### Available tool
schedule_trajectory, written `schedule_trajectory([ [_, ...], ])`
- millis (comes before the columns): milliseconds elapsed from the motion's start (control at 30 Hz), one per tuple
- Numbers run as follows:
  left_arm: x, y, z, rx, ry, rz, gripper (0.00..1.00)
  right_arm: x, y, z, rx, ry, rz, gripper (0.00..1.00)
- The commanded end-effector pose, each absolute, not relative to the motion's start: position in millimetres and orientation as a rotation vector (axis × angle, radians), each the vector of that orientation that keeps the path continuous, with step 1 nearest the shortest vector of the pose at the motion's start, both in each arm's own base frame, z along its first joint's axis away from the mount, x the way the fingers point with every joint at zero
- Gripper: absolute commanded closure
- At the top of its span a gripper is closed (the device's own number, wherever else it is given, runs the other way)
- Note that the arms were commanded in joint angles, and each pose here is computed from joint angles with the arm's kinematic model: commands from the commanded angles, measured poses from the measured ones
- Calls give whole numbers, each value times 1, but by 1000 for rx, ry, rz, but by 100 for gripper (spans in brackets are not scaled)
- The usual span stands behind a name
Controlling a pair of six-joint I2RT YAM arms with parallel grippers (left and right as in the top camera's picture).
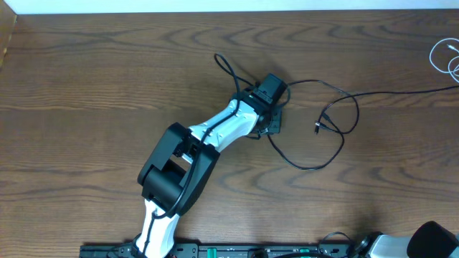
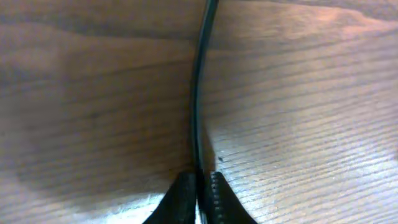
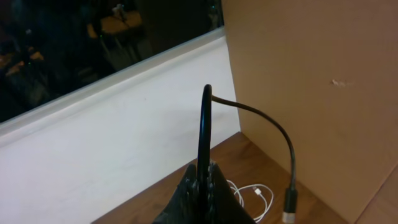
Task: Untangle cables
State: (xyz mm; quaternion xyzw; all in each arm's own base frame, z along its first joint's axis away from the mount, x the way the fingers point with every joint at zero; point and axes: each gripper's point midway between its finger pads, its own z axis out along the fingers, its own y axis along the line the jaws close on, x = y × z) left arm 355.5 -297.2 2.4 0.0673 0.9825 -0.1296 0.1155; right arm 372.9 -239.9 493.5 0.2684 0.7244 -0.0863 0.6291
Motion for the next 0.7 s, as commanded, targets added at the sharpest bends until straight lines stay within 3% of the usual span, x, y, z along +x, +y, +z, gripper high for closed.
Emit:
schedule_trajectory([
  [0, 353, -290, -18, 170, 2903, -293, 92, 365, -236, 507, 597, 1636, -207, 99],
  [200, 376, -255, 0, 115, 2868, -178, 93, 366, -235, 503, 599, 1649, -200, 99],
  [333, 389, -198, 19, 59, 2859, 7, 92, 369, -232, 500, 584, 1658, -176, 99],
  [667, 364, -116, -7, -143, 3046, 153, 93, 355, -260, 517, 632, 1566, -229, 99],
])
